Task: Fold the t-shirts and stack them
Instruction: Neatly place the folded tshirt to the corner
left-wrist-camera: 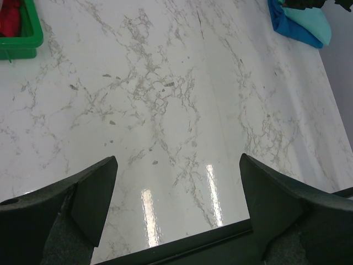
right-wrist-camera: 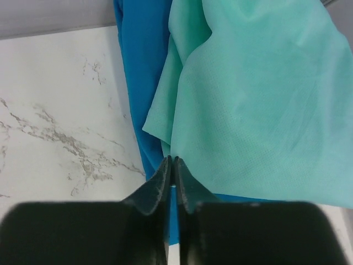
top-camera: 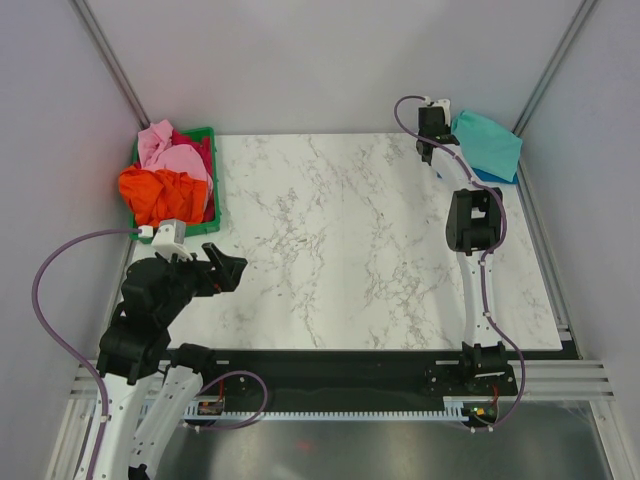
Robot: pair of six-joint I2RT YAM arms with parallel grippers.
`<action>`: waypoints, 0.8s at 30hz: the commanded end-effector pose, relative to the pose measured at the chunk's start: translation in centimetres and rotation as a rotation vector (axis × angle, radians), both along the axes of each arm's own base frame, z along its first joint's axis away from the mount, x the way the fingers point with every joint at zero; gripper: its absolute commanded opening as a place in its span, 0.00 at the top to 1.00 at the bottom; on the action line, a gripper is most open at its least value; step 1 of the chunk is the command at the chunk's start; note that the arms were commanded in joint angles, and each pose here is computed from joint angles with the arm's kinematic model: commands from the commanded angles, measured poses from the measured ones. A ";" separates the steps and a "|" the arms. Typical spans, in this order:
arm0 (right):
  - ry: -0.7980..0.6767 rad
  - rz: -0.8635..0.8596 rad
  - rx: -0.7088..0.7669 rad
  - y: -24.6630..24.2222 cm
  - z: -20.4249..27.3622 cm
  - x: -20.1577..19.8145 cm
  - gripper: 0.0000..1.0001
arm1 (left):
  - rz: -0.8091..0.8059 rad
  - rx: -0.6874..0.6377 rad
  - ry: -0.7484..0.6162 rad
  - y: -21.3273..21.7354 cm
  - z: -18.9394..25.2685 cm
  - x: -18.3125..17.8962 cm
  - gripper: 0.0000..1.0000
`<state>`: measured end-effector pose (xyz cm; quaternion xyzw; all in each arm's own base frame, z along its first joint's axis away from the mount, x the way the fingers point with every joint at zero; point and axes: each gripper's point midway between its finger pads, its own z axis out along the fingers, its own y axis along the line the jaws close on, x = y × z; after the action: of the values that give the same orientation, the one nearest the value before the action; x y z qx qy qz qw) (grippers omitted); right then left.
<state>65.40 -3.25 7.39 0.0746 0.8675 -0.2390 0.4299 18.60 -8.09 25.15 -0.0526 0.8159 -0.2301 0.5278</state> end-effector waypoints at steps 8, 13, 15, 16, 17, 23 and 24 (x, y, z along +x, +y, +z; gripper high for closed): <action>-0.059 -0.008 0.013 0.2 2.6 0.2 1.00 | -0.009 -0.026 -0.038 -0.3 0.9 0.2 0.00; -0.082 0.005 0.025 0.4 4.8 -0.4 1.00 | -0.009 -0.026 -0.035 -0.3 0.9 0.3 0.00; -0.092 0.005 0.024 0.3 6.1 -1.0 1.00 | -0.007 -0.027 -0.036 -0.3 0.9 0.3 0.00; -0.092 0.008 0.023 0.3 6.4 -1.2 1.00 | -0.006 -0.027 -0.039 -0.2 1.0 0.3 0.00; -0.103 0.009 0.022 0.3 7.0 -1.3 1.00 | -0.007 -0.028 -0.041 -0.3 1.0 0.3 0.00; -0.113 0.003 0.005 -0.2 9.0 -2.7 1.00 | -0.008 -0.027 -0.038 -0.3 0.9 0.4 0.00; -0.112 0.003 0.005 -0.2 9.2 -3.0 1.00 | -0.009 -0.027 -0.040 -0.3 1.0 0.4 0.00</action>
<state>62.62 -3.43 11.40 0.0764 0.8648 -0.2346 0.4372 18.68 -7.98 25.14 -0.0559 0.8154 -0.2299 0.5284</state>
